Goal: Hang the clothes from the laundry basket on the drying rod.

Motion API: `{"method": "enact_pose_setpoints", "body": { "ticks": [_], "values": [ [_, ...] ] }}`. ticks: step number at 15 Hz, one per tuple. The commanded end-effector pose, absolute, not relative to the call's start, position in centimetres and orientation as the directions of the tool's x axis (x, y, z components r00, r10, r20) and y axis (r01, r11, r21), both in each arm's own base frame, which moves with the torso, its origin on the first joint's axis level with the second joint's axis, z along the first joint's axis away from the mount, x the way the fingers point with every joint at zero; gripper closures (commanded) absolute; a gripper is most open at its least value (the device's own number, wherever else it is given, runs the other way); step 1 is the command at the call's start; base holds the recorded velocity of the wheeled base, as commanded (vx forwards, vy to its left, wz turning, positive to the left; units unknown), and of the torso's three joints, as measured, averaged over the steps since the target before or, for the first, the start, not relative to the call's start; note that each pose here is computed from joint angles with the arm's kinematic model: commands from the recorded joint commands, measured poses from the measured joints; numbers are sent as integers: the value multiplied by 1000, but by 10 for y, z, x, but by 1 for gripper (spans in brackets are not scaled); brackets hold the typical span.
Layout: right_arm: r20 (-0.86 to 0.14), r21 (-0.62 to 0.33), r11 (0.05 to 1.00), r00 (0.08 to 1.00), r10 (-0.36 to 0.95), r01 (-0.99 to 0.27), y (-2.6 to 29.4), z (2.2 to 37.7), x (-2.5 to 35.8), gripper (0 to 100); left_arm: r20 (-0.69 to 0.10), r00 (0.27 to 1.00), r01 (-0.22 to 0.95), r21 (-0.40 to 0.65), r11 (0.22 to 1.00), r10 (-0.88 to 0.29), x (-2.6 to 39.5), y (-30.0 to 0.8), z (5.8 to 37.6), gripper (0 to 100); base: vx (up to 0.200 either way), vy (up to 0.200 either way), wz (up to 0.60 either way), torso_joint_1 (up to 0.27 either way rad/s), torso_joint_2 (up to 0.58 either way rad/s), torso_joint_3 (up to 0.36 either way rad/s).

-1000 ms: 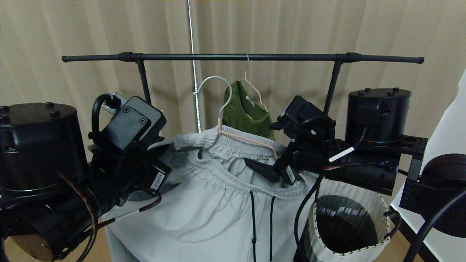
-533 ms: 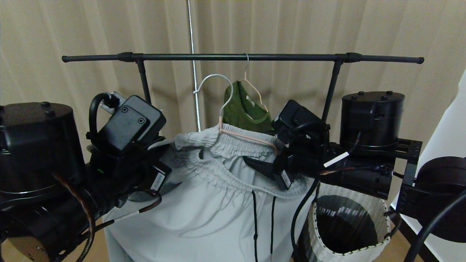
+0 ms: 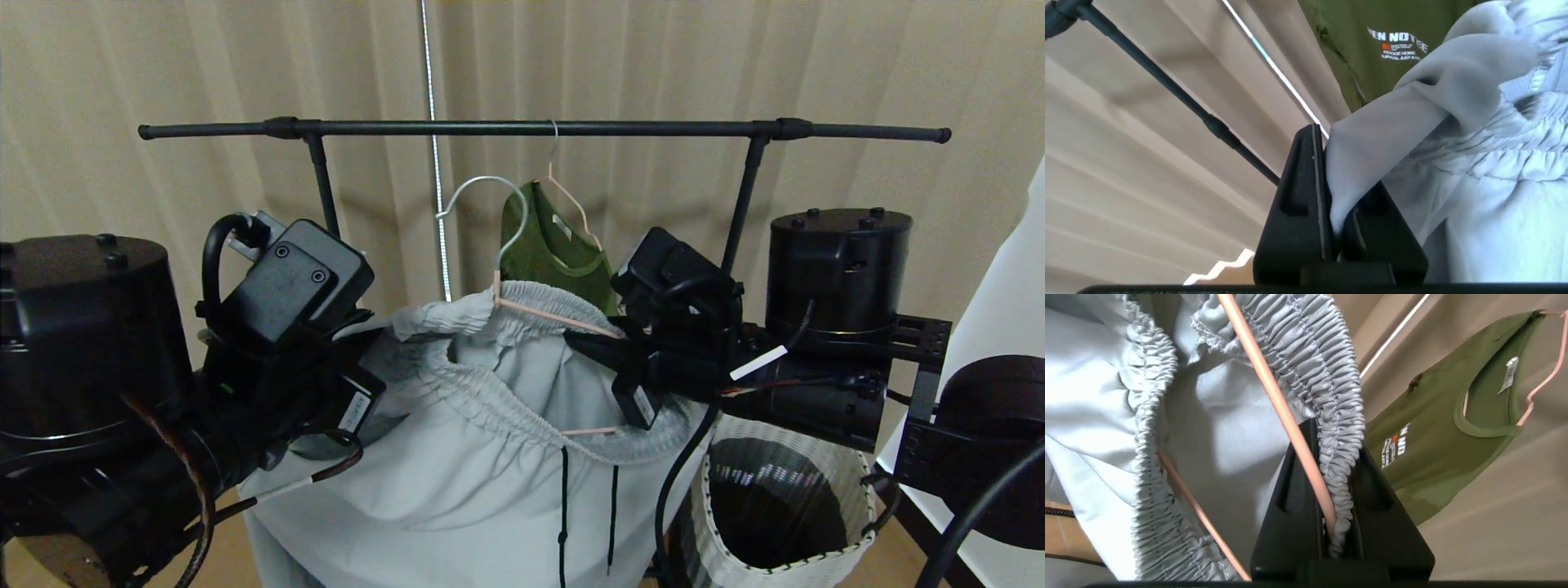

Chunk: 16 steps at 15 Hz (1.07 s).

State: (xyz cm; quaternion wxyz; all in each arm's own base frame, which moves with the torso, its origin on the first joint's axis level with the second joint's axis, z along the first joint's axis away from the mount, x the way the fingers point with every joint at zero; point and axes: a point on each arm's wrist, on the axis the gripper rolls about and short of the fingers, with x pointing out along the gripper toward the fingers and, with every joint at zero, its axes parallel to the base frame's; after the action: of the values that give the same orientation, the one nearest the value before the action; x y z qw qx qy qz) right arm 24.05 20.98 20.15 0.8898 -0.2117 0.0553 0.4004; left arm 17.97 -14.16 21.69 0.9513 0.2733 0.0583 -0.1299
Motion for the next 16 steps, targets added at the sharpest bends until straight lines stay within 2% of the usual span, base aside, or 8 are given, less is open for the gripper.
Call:
{"method": "enact_pose_setpoints", "body": {
  "ticks": [1,2,3,6,8,11,16],
  "values": [
    [-261,-334,591,674,691,-735,209,203,240,100,-183,960,277,502,819,-213,180,-141,216,100,0,0,0,0,0,0],
    [-235,-339,598,680,694,-727,209,204,240,100,-179,959,279,470,838,-219,178,-140,218,100,0,0,0,0,0,0],
    [-224,-343,603,687,691,-720,209,203,239,100,-175,959,278,461,842,-221,177,-139,219,0,0,0,0,0,0,0],
    [-214,-347,614,697,684,-709,206,204,237,100,-172,959,280,456,845,-225,176,-139,220,0,0,0,0,0,0,0],
    [-195,-354,641,724,661,-681,201,211,236,100,-170,953,301,415,859,-252,173,-137,220,0,0,0,0,0,0,0],
    [-163,-359,698,778,606,-619,178,223,242,100,-141,925,379,364,851,-352,154,-122,225,0,0,0,0,0,0,0],
    [-112,-361,755,829,548,-548,153,238,244,100,-116,926,378,317,870,-360,141,-108,226,0,0,0,0,0,0,0]
  ]
}}
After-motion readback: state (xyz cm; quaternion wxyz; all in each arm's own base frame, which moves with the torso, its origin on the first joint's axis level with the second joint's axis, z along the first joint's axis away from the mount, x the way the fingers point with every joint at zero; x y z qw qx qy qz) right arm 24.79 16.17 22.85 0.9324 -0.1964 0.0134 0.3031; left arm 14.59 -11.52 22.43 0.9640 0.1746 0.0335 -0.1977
